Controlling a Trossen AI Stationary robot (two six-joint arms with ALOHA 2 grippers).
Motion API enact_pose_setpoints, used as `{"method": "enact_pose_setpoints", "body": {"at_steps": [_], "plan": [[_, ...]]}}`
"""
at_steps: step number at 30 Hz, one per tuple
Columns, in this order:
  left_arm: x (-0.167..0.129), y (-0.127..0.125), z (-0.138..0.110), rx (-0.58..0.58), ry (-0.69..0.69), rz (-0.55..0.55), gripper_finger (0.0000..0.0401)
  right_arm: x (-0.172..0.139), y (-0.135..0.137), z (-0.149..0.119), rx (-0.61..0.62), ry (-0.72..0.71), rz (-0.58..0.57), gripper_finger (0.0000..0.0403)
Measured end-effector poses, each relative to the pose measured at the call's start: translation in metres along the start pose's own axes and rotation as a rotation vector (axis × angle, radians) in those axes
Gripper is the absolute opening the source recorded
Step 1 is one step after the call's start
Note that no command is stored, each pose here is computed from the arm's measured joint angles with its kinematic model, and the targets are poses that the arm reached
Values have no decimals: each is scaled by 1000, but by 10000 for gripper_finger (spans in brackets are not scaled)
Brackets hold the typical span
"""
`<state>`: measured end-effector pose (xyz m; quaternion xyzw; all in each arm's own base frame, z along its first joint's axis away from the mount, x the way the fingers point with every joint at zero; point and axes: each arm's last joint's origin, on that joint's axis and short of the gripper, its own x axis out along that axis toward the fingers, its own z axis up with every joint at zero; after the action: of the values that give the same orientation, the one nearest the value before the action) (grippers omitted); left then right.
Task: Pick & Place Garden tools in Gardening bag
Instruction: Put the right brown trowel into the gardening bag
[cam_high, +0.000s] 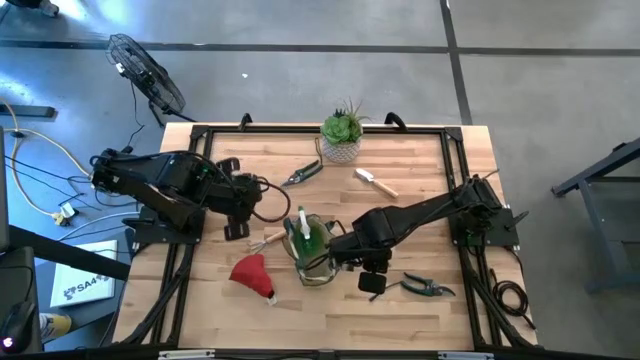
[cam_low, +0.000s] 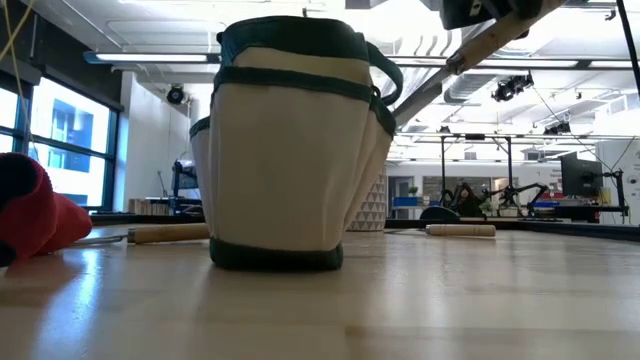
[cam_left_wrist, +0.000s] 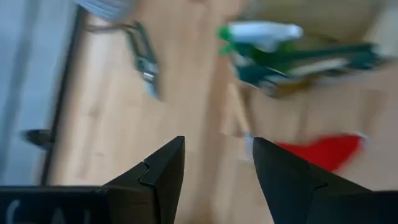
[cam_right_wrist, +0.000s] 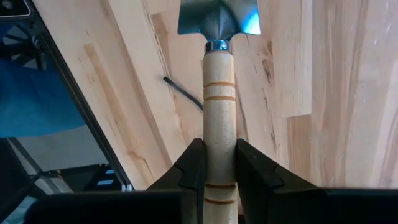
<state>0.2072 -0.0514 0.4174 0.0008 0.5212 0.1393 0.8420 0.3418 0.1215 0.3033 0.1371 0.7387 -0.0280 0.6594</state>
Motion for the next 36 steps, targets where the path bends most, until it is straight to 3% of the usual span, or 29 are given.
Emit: {"method": "enact_pose_setpoints", "body": {"at_steps": [3, 9, 12, 15, 21, 23, 33, 36], "plan": [[7, -6, -5, -32, 59, -54, 182, 0, 0, 0, -6, -2, -4, 49], [56, -20, -27, -108, 249, 29, 182, 0, 1, -1, -16, -16, -29, 49], [87, -27, -39, -176, 279, 74, 182, 0, 1, -1, -20, -17, -29, 49], [115, -36, -45, -219, 247, 51, 182, 0, 1, -1, -21, -24, -41, 49], [160, -58, -43, -246, 49, -178, 182, 1, 3, -2, -27, -31, -56, 49], [168, -61, -45, -235, 22, -209, 182, 1, 4, -2, -30, -31, -56, 49], [175, -52, -44, -209, -114, 12, 182, 1, 5, -3, -27, -30, -55, 49], [178, -44, -41, -239, -90, -3, 182, 1, 5, -3, -25, -31, -55, 49]]}}
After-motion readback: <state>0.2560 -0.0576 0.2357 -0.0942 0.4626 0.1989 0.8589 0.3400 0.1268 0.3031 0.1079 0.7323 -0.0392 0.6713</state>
